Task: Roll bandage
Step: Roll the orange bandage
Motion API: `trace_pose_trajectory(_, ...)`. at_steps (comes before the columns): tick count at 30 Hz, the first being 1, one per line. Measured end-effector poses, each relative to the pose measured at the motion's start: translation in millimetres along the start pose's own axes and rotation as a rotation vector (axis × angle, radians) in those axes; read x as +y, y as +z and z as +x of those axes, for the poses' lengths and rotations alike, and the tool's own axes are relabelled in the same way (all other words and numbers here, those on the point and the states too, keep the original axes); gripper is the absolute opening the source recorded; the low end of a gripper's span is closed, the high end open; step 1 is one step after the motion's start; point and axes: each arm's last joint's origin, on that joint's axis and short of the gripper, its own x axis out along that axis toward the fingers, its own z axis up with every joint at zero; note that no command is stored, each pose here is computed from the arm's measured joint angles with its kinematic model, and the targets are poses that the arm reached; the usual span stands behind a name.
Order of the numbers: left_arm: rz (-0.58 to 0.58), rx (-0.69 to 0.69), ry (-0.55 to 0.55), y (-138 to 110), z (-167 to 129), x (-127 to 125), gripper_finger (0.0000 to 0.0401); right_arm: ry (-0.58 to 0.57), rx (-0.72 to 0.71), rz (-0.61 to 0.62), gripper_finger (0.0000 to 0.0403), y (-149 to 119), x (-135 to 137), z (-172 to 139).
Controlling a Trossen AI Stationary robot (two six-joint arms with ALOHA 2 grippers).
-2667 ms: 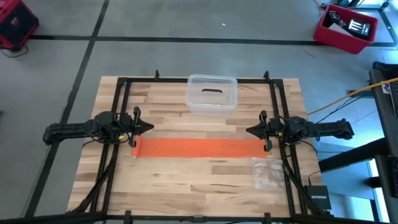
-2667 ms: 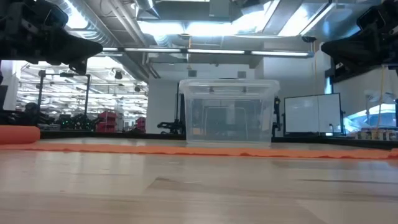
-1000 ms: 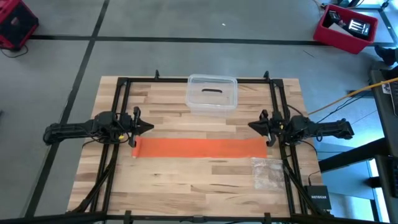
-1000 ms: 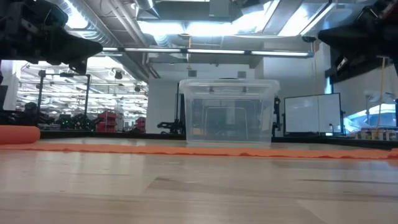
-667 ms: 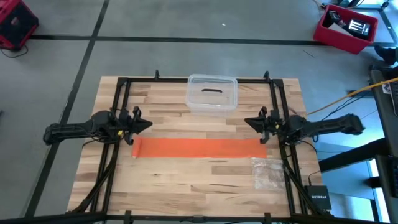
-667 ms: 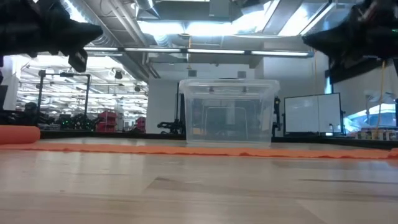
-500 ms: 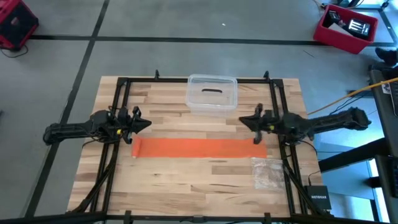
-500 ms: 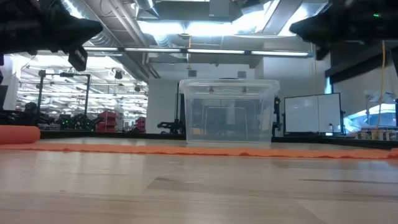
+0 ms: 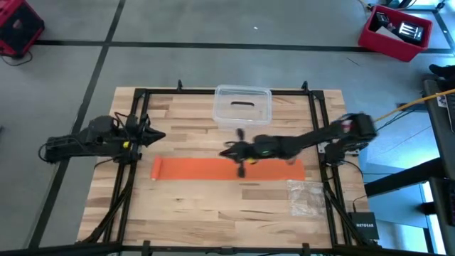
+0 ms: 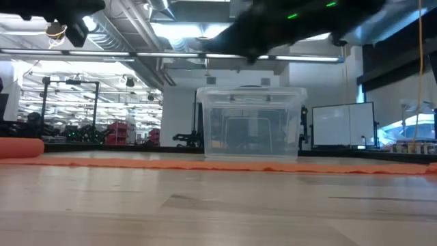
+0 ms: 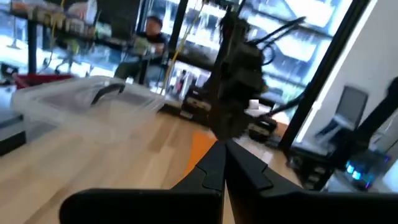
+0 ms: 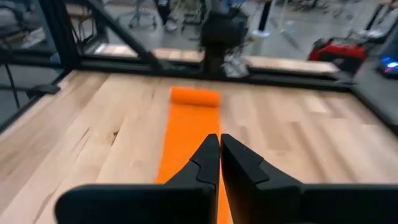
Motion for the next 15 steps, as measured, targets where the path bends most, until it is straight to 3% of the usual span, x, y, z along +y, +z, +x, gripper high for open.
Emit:
trace_pose_trajectory(7, -0.072, 0.33, 0.112, 0, 10, 0, 0.0001, 0.021, 0.213, 0.013, 0.0019, -31, 8, 80)
trace_pose_trajectory(15, -0.218, 0.593, 0.199, -17, 23, 4, 0.0001, -0.008, 0.455, -0.004, 0.0019, -70, 11, 104)
